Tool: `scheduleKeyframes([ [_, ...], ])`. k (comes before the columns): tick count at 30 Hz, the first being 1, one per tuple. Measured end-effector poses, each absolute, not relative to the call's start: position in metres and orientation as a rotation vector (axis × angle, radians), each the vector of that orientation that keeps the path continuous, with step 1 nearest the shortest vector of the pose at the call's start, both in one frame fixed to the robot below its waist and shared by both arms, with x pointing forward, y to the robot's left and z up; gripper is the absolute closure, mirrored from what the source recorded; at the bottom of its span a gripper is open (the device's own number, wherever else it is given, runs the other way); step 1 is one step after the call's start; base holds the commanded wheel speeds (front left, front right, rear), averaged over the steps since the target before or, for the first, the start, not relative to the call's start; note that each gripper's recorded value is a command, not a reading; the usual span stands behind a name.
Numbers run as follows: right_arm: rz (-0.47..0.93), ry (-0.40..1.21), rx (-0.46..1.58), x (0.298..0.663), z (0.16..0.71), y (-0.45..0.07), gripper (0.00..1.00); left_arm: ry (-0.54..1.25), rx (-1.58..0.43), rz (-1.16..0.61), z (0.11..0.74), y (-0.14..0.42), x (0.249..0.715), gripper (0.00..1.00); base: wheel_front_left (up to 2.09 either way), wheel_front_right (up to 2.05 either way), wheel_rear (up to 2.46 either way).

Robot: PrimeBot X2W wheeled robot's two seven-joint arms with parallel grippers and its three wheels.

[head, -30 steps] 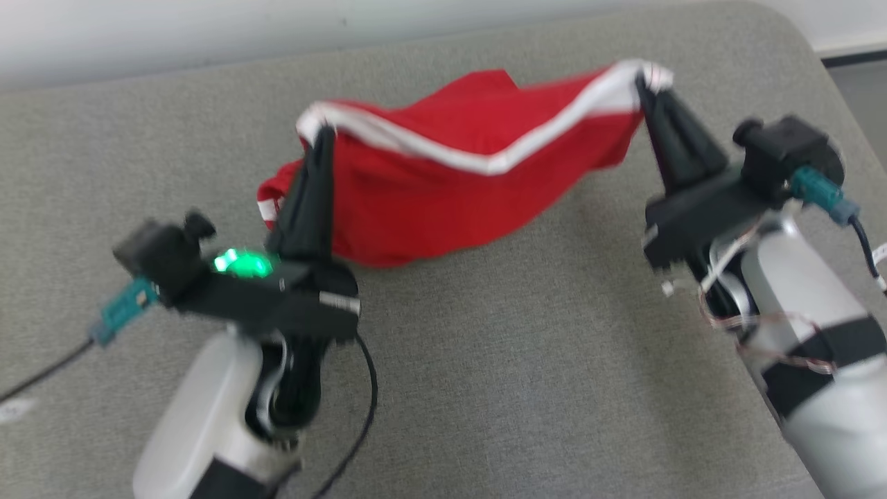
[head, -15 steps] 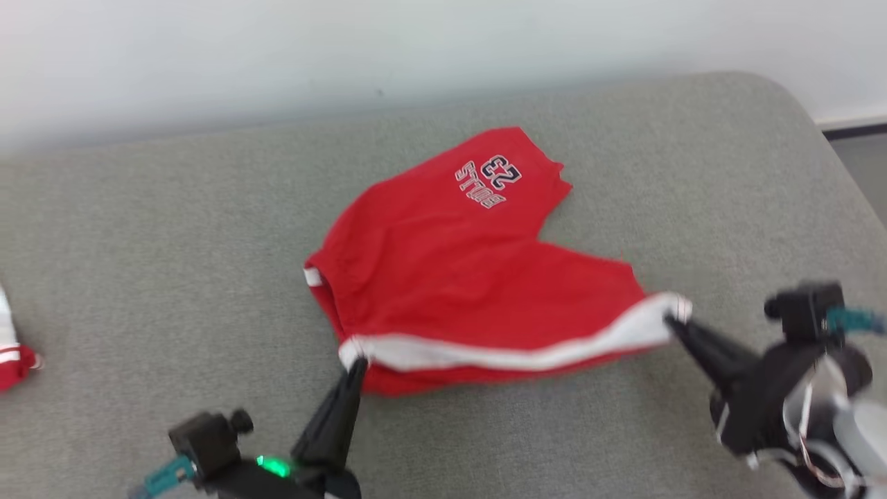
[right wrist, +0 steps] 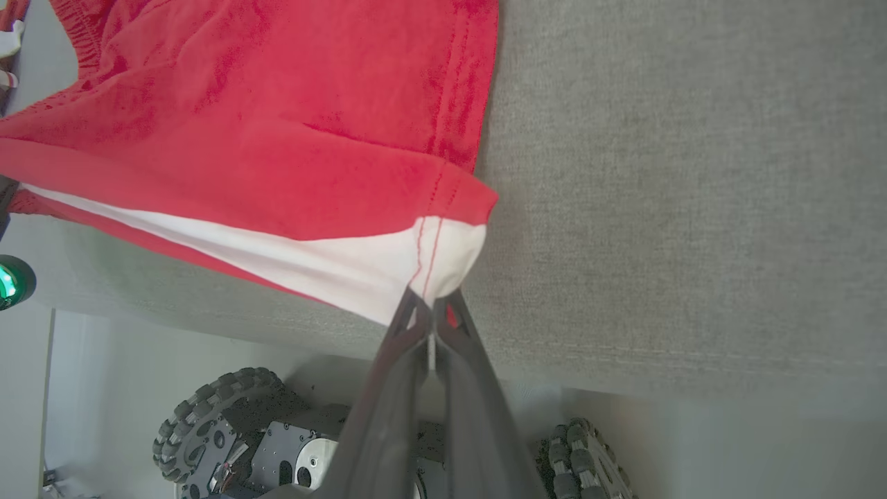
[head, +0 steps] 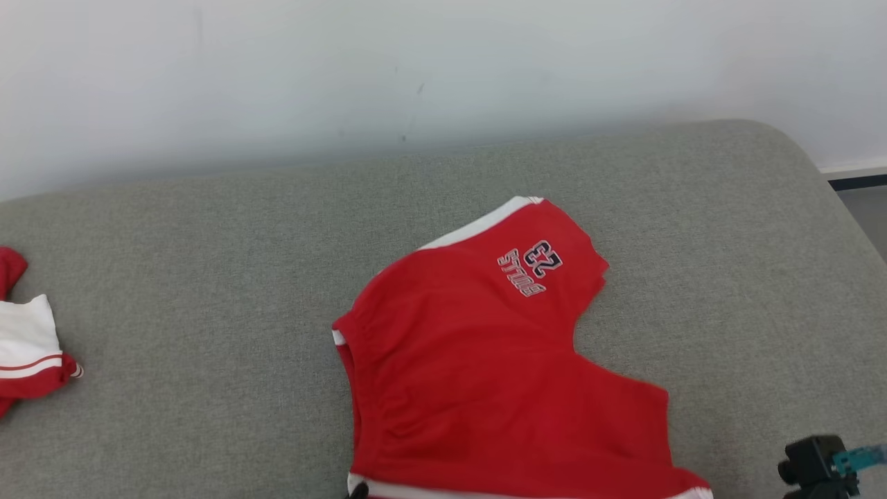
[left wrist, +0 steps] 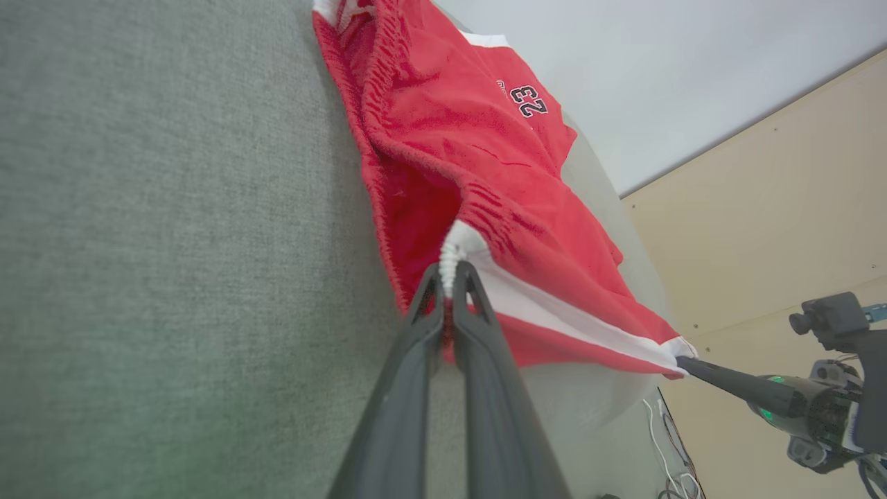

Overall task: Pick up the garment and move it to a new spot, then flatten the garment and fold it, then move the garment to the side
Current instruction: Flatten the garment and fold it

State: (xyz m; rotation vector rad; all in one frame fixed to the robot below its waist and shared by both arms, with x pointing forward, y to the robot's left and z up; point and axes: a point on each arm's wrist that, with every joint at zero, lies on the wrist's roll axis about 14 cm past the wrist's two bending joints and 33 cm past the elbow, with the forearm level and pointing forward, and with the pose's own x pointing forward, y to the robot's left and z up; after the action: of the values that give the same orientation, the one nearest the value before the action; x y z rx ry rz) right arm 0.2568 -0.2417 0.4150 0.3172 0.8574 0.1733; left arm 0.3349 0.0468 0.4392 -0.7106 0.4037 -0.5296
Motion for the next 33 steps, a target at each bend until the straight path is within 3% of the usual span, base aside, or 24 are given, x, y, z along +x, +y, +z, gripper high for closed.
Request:
scheduleKeyframes([
  [6,0.131,0.983,0.361,0.225,0.407,-0.242,1.0,0.585,-0.669,-0.527,0.404,0.053,0.304,1.0,0.0,0.0,0.0],
  [11,0.119,0.949,0.363,0.229,0.421,-0.238,1.0,0.66,-0.641,-0.494,0.391,0.064,0.291,1.0,0.0,0.0,0.0],
  [23,0.202,0.448,0.121,0.345,0.519,-0.236,1.0,0.273,-0.771,-0.55,0.478,0.039,0.357,1.0,0.0,0.0,0.0],
  [33,0.255,0.367,-0.021,0.439,0.525,-0.223,1.0,0.177,-0.728,-0.447,0.485,0.036,0.423,1.0,0.0,0.0,0.0],
])
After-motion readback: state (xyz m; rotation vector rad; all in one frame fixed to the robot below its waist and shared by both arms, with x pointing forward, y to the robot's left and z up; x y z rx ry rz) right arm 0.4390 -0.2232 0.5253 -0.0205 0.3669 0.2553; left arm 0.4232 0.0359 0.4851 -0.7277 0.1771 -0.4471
